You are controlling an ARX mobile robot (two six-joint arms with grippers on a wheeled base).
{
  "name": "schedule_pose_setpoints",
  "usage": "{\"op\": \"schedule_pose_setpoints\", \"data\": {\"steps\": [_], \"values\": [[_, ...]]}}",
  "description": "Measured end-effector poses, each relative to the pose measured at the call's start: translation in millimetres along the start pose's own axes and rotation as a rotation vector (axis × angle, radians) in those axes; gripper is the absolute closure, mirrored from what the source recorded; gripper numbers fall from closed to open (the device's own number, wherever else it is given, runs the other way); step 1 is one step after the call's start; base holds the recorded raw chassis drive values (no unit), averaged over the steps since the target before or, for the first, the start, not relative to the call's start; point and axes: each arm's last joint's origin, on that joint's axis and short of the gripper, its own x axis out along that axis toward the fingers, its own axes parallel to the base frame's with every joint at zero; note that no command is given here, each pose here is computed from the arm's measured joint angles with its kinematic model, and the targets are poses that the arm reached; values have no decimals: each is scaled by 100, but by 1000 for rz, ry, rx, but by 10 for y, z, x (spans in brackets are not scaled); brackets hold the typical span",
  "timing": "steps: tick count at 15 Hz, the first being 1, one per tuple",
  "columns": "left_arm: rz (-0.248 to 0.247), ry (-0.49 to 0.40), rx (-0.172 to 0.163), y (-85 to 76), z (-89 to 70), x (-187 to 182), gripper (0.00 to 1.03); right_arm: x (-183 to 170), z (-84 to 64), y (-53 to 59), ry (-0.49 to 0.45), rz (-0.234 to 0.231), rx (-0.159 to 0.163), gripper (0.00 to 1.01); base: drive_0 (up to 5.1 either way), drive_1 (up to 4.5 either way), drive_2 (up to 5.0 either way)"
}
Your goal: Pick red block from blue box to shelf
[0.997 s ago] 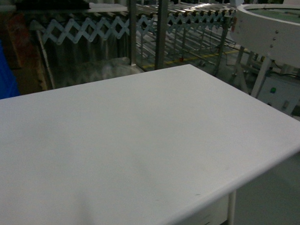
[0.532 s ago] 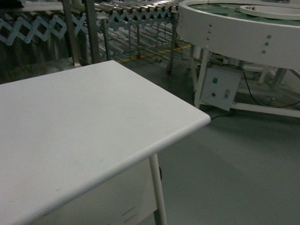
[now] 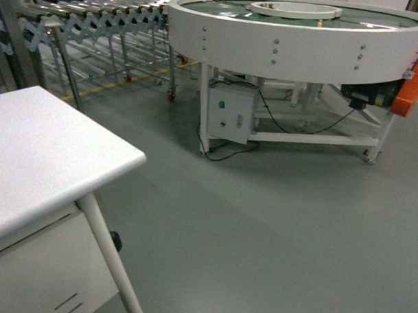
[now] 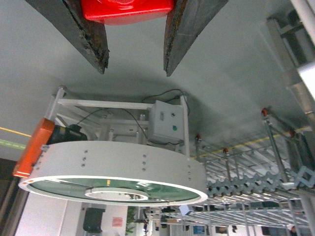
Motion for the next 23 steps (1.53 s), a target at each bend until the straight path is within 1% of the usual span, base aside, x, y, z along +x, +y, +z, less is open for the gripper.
{"op": "schedule_pose_setpoints", "data": {"steps": [14,23], "values": [[0,2,0,0,-1,0,5,0,1,0,-1,0,0,74,261,-371,-371],[0,0,0,0,0,0,5,0,1,-1,-1,-3,0,74,-156,-156,-156]]}}
